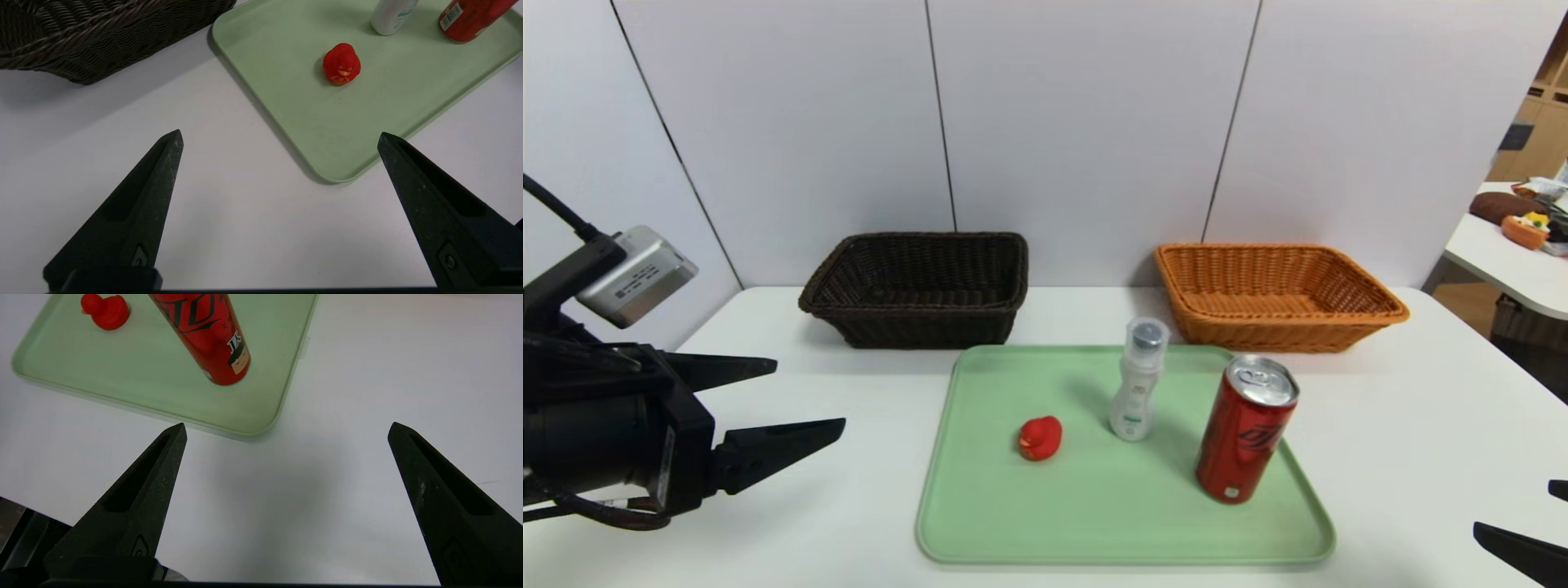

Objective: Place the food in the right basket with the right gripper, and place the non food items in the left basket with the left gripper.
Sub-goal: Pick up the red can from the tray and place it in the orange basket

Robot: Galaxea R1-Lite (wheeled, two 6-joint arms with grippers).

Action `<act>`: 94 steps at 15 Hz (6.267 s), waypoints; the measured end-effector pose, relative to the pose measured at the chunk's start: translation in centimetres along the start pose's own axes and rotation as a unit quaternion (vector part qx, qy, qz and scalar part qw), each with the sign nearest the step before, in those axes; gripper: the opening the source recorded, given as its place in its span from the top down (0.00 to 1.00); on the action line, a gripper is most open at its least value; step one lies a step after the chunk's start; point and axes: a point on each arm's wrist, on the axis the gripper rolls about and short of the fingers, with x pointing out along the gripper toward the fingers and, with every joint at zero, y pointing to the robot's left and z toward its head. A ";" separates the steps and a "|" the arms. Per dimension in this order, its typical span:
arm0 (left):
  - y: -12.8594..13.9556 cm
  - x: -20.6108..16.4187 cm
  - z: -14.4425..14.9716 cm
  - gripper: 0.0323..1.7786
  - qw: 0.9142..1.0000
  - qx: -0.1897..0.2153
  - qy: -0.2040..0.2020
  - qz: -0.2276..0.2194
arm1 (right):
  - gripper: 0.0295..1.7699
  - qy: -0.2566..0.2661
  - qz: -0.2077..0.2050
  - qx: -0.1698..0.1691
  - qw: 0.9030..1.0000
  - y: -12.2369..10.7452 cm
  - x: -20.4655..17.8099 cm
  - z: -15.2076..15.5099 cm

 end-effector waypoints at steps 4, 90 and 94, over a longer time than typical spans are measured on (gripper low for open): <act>-0.4 0.9 0.1 0.05 1.000 0.008 0.009 -0.020 | 0.04 0.010 0.029 -0.018 0.999 0.2 0.5 -0.2; -0.7 3.8 -0.9 0.05 0.998 0.009 0.017 -0.068 | 0.48 -0.280 -0.094 -0.040 0.955 -7.1 21.7 16.6; -0.6 4.1 -1.1 0.05 0.997 0.006 0.023 -0.068 | 0.48 -0.269 -0.105 -0.036 0.957 -8.7 24.5 16.7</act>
